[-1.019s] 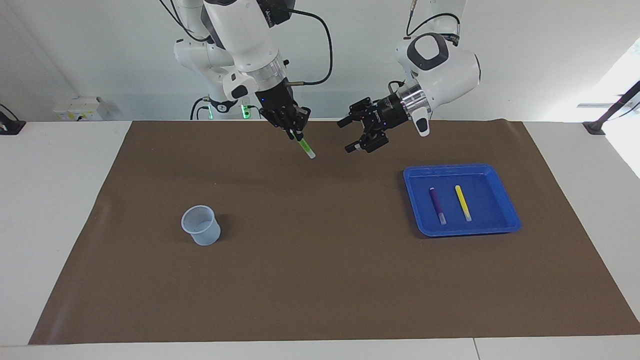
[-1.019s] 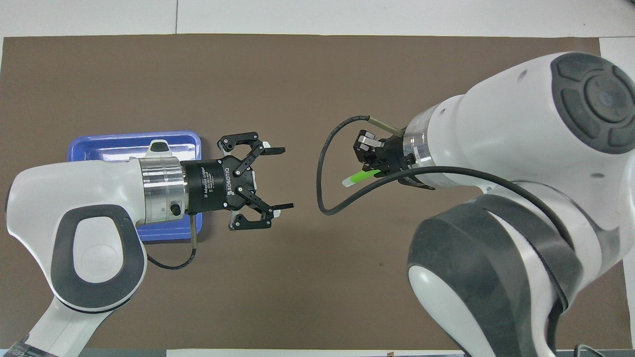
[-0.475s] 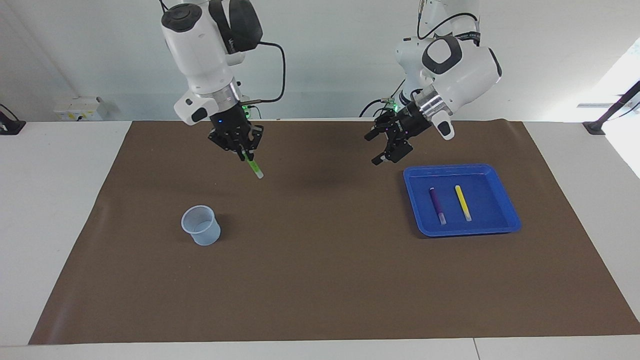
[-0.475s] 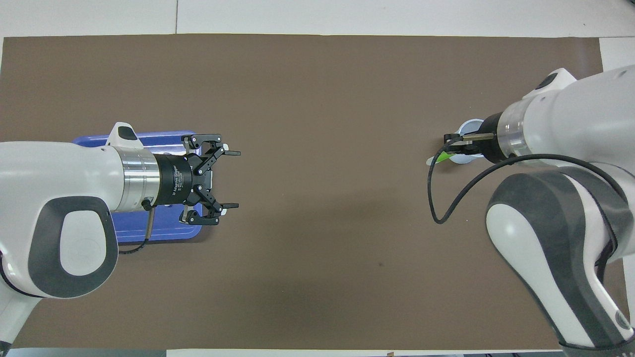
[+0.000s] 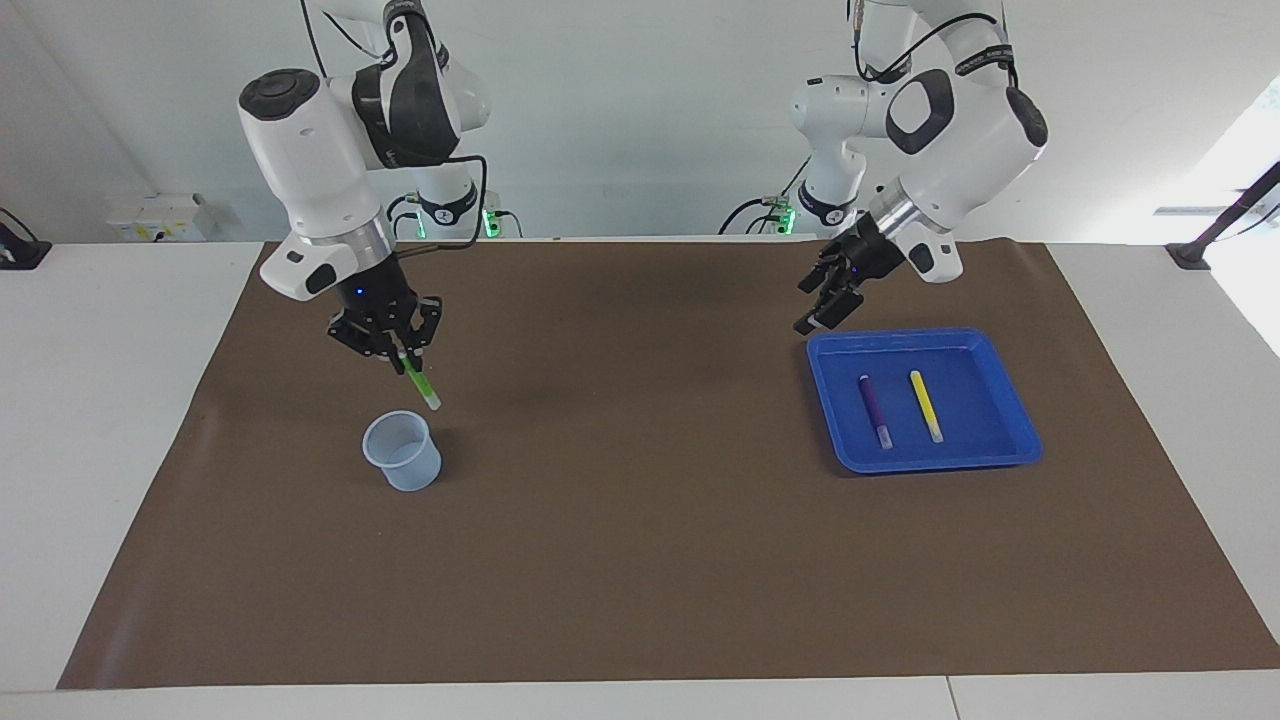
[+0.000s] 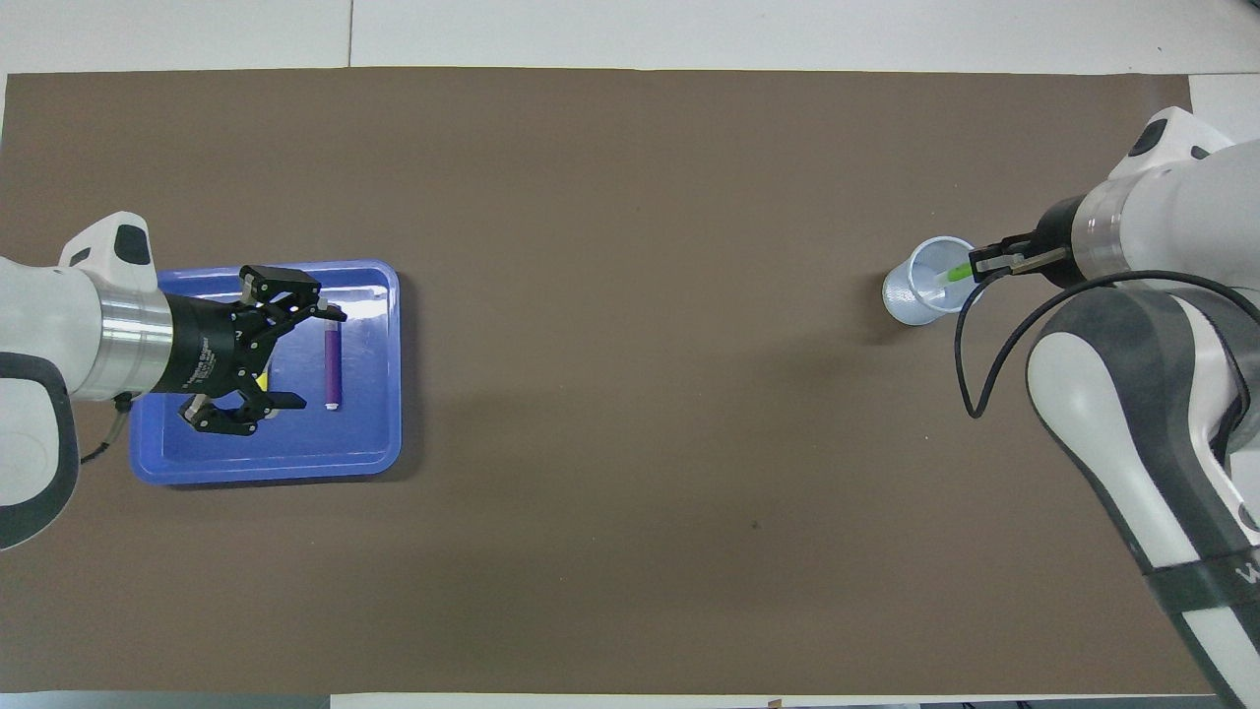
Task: Transfer and insert pens with both arms
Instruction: 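Insert the green pen into the white cup with the right gripper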
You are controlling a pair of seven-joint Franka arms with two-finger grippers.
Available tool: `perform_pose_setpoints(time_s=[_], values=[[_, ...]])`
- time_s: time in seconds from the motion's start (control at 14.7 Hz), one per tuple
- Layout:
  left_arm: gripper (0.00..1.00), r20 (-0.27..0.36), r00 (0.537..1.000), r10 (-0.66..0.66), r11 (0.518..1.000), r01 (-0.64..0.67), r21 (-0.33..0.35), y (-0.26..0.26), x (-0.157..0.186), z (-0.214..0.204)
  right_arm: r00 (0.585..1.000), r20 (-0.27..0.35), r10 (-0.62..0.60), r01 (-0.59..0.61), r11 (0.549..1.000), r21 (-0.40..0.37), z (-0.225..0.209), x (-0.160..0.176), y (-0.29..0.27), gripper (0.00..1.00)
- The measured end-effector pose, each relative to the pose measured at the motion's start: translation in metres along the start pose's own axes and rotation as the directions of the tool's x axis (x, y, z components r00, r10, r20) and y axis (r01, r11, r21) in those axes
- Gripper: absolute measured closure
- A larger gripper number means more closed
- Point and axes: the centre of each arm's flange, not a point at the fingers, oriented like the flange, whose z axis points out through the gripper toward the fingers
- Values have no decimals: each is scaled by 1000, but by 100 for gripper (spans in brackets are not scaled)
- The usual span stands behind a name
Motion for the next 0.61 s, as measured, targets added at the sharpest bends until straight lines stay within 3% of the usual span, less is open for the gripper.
perform_pose_setpoints(time_s=[0.14,0.27,0.48,0.61], values=[[0,-46,986,160,987,-158,39,-16,26,-9,1000,14,-6,7,1000,-2,11,-1,10,82],[0,-75,941,330,941,-322,102,-28,44,-14,1000,27,-6,6,1000,0,19,-1,12,82],[0,-88,847,524,840,-497,216,-30,65,0,998,53,-36,36,999,6,34,-2,12,82],[0,-74,763,642,748,-601,282,-27,82,23,997,63,-46,45,999,8,45,-6,12,82]])
